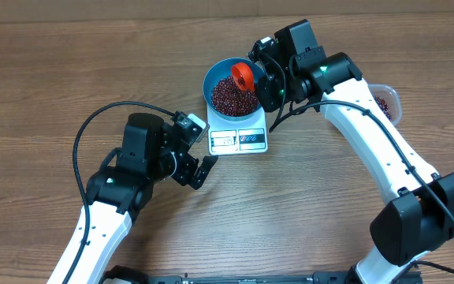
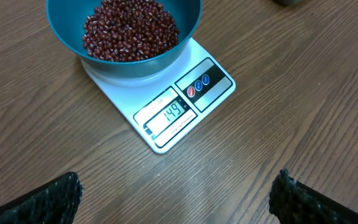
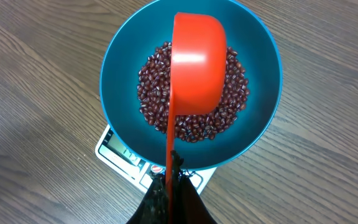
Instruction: Scoop item into bowl and weigh 150g on scale
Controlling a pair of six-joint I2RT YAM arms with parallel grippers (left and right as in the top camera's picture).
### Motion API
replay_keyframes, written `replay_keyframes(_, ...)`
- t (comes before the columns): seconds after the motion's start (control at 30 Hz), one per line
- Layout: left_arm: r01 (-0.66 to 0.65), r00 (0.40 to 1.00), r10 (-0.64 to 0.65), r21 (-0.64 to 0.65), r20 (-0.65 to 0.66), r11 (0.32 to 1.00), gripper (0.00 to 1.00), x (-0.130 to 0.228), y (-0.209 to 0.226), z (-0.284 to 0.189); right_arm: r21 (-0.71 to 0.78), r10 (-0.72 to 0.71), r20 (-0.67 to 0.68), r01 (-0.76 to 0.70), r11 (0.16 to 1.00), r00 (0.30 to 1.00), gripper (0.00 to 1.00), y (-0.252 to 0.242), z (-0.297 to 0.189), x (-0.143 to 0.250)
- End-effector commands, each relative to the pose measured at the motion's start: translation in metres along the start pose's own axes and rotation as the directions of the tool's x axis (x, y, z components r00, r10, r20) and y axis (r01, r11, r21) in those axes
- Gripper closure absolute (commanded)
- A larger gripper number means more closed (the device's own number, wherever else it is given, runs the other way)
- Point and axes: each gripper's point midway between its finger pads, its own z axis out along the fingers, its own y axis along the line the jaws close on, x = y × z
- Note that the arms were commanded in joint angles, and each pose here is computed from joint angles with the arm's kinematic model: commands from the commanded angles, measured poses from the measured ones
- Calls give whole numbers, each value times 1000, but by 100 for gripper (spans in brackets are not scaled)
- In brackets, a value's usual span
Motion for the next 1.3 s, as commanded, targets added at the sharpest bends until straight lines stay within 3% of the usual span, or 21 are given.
replay_keyframes(0.0,20,1000,-20,5,-6,1000,1,2,1,2,22,-14,72,12,1000,997,96,0,-23,-18)
replay_keyframes(0.47,20,1000,-20,5,-6,1000,0,2,1,2,132,-87,54,79,988,995,96,-13,-23,-18)
replay_keyframes(1.27,20,1000,-20,5,-5,1000,0,2,1,2,38,-31,73,28,999,997,96,-1,-22,-19)
